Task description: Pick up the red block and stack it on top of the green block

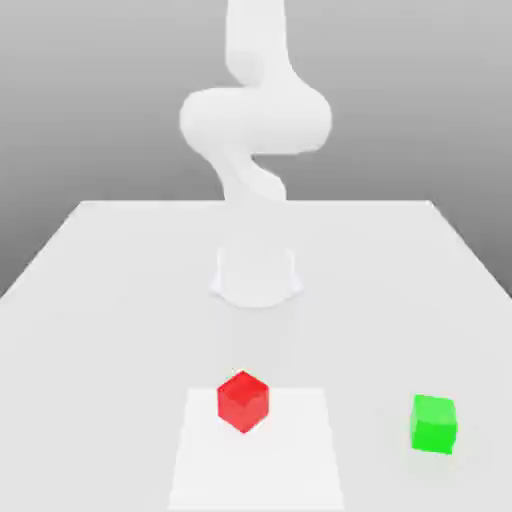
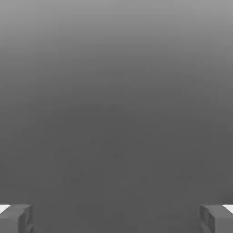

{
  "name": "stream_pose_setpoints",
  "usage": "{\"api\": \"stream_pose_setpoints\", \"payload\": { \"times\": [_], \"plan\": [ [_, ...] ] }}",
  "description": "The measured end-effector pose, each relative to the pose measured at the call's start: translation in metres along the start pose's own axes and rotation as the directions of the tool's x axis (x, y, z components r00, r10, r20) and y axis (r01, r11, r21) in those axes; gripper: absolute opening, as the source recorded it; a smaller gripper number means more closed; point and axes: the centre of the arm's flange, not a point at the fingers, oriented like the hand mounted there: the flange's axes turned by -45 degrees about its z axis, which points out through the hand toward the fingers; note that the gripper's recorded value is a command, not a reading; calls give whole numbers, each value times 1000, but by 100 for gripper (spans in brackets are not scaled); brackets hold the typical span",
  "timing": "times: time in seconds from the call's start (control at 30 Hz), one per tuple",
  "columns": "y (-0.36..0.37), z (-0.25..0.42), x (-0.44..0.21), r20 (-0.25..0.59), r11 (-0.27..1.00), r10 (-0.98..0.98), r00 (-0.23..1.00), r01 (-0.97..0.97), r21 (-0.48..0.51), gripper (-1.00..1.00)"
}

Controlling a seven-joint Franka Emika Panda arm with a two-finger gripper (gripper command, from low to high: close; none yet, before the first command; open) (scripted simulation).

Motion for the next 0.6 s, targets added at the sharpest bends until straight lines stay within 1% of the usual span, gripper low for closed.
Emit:
{"api": "stream_pose_setpoints", "payload": {
  "times": [0.13, 0.3, 0.4, 0.5, 0.6],
  "plan": [
    [2, 100, -36, 142, 992, 123, 982, -116, -58, 0],
    [13, 204, -107, 297, 955, 288, 911, -251, -155, 0],
    [22, 255, -163, 377, 917, 393, 839, -326, -230, 0],
    [31, 296, -231, 448, 862, 504, 739, -394, -320, 0],
    [36, 327, -300, 494, 799, 600, 629, -442, -408, 0]
  ]
}}
